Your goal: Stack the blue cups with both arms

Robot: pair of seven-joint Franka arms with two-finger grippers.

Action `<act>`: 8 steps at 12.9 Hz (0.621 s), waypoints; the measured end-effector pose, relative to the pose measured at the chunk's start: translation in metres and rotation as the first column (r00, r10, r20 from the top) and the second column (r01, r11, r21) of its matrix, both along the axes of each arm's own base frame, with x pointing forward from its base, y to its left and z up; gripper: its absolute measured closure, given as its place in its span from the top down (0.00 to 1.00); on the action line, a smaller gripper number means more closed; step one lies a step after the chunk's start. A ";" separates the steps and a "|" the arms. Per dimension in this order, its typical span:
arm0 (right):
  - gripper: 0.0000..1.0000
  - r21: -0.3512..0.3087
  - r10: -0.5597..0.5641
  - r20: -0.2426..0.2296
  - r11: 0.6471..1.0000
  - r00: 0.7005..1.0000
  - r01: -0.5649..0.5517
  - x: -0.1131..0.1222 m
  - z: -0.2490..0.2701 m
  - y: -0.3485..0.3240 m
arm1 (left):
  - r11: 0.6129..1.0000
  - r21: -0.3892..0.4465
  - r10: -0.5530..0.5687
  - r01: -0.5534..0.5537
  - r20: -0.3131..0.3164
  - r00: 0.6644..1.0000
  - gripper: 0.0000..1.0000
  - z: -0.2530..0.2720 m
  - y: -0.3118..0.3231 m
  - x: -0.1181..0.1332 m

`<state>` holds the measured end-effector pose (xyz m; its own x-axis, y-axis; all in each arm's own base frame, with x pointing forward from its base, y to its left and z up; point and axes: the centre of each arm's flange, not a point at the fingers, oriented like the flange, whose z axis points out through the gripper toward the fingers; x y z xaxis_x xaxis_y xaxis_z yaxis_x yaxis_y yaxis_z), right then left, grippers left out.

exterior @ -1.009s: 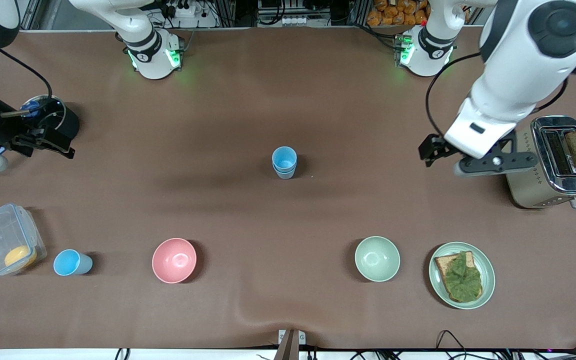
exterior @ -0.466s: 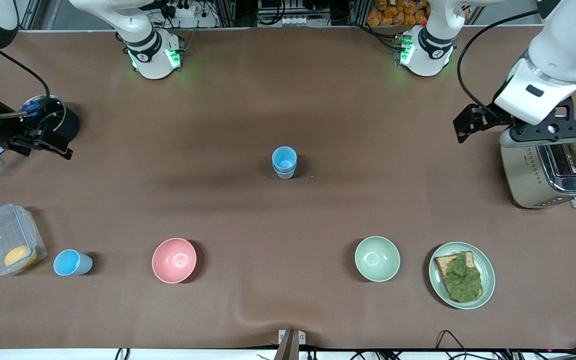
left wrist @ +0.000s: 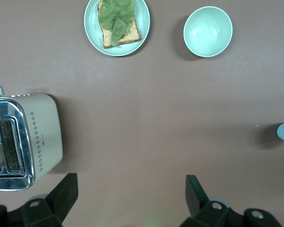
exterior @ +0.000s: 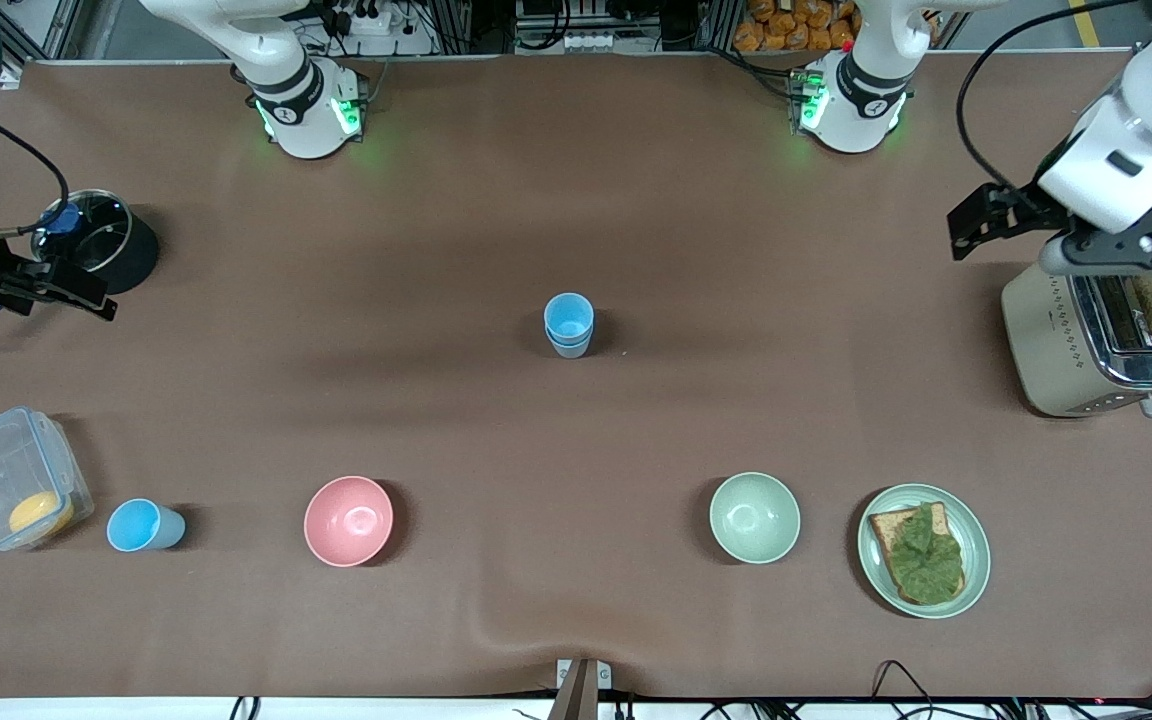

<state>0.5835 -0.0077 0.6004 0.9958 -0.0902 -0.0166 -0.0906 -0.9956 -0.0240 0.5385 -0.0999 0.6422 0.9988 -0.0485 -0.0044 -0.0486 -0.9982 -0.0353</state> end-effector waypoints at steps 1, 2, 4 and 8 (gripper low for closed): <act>1.00 0.000 0.001 -0.007 1.000 1.000 -0.001 -0.001 -0.001 0.000 | 1.000 -0.001 -0.014 0.014 0.005 1.000 1.00 0.004 0.010 -0.002; 1.00 0.001 0.001 -0.014 1.000 1.000 -0.001 -0.001 -0.001 0.001 | 1.000 -0.003 -0.027 0.027 0.007 1.000 1.00 0.007 0.021 -0.003; 1.00 0.001 0.002 -0.021 1.000 1.000 -0.002 -0.002 -0.002 0.001 | 0.999 -0.007 -0.037 0.037 0.009 0.999 1.00 0.009 0.034 -0.004; 1.00 0.001 0.002 -0.032 1.000 1.000 -0.002 -0.003 -0.003 0.001 | 0.999 -0.007 -0.042 0.042 0.008 0.999 1.00 0.011 0.034 -0.012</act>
